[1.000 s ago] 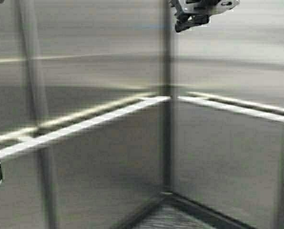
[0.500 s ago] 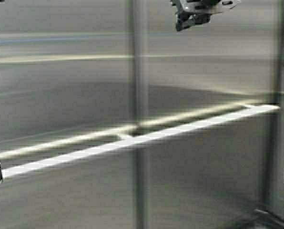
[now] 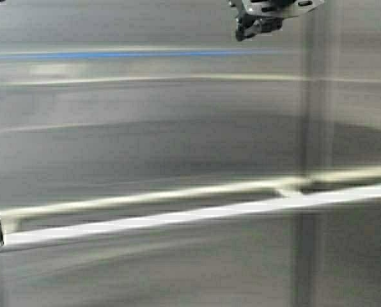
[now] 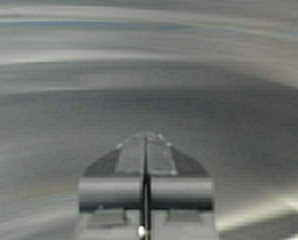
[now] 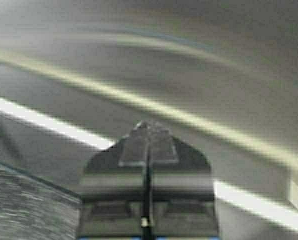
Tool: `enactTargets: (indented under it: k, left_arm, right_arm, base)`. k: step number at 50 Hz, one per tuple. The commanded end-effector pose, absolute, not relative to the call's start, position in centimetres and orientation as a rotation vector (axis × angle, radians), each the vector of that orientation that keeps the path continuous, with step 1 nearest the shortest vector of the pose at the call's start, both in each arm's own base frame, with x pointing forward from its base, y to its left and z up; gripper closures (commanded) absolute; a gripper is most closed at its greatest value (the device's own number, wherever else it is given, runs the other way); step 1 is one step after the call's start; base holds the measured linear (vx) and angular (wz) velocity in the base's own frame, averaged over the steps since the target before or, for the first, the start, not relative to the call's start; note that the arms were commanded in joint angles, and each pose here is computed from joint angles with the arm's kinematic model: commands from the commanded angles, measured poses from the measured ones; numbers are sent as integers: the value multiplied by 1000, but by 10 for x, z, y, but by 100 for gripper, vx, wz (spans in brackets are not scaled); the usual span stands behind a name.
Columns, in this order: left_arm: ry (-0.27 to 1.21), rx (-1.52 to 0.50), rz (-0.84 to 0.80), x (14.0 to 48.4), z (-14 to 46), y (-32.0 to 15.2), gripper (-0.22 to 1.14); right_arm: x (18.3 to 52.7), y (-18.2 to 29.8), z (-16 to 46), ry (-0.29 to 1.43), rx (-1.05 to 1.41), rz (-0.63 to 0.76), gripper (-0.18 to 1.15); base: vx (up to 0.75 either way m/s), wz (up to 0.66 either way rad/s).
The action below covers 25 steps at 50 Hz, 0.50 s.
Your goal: Navigate to elevator, push the call button, then enter the elevator
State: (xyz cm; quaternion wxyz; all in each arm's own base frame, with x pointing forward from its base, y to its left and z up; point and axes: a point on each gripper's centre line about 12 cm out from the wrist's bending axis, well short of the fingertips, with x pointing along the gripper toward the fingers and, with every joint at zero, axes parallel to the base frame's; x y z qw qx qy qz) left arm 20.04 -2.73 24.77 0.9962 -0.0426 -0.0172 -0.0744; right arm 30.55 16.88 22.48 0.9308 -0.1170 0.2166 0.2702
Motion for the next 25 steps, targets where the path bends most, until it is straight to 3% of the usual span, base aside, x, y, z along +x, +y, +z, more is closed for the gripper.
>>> enactTargets:
  k: [1,25]
  left_arm:
    - [-60,-88,-149,202,255,-27,89]
    - [-42,-86,-148,206,253,-28,89]
  right_arm:
    - [303,174,235,410,-230,571,91]
    - [305,175,230,424,-233,572,91]
  base:
    - [5,84]
    - [2,71]
